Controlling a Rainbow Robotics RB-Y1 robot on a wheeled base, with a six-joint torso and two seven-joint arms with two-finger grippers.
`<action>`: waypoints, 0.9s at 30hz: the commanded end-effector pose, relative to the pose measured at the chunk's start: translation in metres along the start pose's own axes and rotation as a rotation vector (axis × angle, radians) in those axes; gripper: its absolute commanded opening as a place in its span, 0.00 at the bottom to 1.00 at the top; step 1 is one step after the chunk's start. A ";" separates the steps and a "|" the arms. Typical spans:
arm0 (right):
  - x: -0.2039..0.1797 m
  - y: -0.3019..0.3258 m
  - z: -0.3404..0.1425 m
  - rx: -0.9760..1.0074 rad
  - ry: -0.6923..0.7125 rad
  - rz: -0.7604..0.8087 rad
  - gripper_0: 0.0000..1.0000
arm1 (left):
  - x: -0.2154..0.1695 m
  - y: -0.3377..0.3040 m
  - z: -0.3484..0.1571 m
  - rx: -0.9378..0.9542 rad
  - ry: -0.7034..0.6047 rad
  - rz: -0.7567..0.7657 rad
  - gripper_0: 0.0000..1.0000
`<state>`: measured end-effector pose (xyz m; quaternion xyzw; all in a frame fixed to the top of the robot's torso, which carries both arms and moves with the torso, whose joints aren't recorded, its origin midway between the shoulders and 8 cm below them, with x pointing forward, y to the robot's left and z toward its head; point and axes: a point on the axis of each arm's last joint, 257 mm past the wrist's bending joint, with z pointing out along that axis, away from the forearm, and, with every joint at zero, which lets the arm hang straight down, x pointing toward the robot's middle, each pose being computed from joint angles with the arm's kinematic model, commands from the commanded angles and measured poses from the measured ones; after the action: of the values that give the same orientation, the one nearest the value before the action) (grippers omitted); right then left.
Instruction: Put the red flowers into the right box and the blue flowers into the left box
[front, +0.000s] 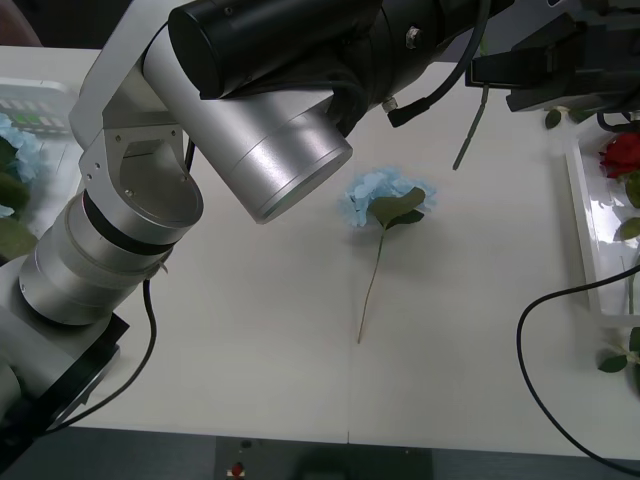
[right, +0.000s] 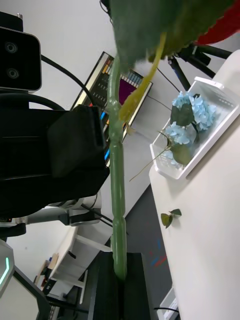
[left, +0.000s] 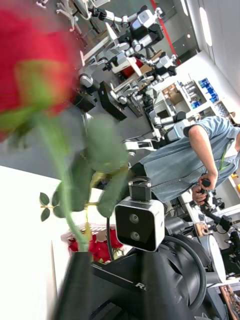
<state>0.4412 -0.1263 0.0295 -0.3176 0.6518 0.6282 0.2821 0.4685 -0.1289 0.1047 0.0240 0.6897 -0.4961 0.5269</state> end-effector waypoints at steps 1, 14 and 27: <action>-0.015 0.019 0.007 -0.020 0.007 -0.042 0.00 | -0.011 -0.030 -0.007 0.063 -0.021 0.016 1.00; -0.015 0.011 -0.026 0.085 0.014 -0.023 0.00 | -0.011 -0.030 -0.007 0.063 -0.021 0.016 1.00; 0.004 -0.033 -0.145 0.520 0.040 0.090 0.00 | -0.018 0.017 -0.023 -0.014 -0.049 0.057 1.00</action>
<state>0.4666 -0.2423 0.0074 -0.2458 0.7825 0.4841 0.3048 0.4803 -0.1104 0.0951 0.0159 0.6927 -0.4756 0.5420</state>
